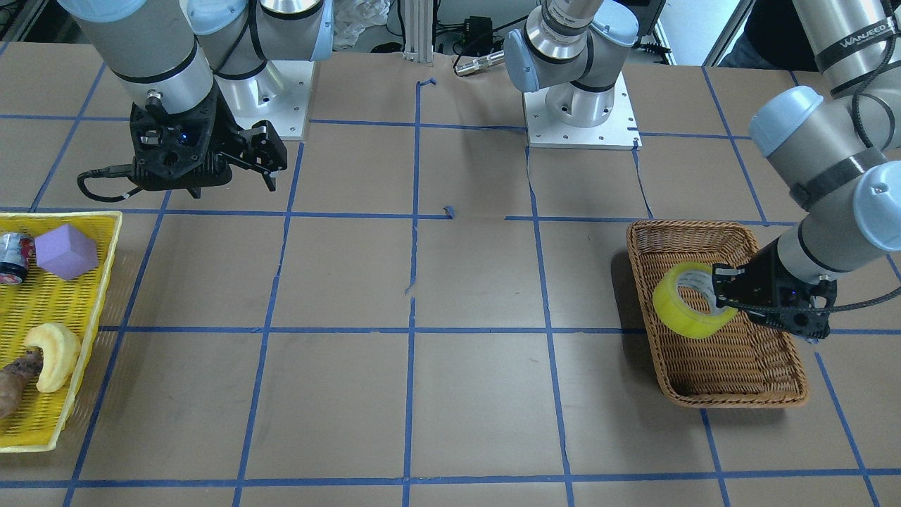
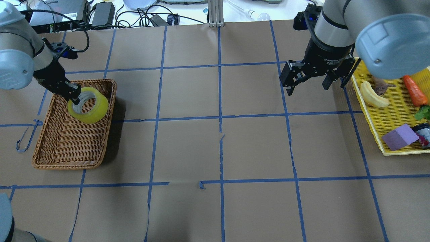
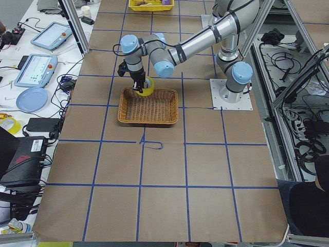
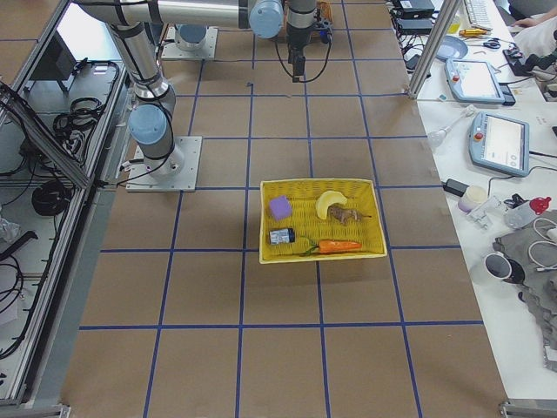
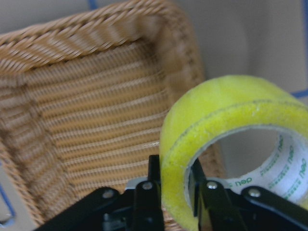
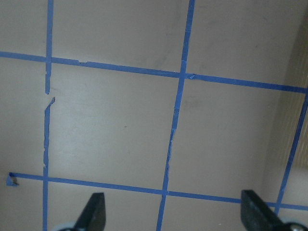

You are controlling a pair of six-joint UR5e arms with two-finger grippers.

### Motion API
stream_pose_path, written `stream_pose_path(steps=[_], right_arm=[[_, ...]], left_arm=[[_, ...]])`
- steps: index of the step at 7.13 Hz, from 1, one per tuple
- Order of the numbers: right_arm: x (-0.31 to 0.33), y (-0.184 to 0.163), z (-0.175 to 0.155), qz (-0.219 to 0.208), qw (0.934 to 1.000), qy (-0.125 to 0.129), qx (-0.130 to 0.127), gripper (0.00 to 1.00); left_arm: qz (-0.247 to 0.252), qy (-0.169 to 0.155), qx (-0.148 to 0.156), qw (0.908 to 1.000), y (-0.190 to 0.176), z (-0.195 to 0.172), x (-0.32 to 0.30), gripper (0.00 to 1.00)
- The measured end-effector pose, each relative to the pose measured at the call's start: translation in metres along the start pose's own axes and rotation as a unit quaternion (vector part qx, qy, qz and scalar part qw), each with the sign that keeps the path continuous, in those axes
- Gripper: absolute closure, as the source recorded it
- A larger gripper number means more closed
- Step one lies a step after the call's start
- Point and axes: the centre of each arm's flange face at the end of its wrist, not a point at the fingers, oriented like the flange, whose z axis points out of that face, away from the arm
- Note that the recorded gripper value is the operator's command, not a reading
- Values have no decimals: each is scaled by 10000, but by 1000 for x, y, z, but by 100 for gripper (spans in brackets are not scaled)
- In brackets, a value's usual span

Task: Transfer tape with both arms
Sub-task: 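Lower the tape roll into the wicker basket with the left gripper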

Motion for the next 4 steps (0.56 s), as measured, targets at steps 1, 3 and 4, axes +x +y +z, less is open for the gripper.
stream_pose_path(steps=[1, 3, 4], right_arm=[[0, 0, 1, 38, 10000, -14, 5, 0], [-1, -1, 2, 33, 10000, -29, 11, 0], [0, -2, 6, 7, 10000, -21, -27, 0]], left_arm=[[-12, -45, 31, 10000, 10, 19, -19, 100], [-24, 14, -34, 10000, 18, 54, -31, 1], [-37, 61, -85, 9999, 19, 65, -31, 0]])
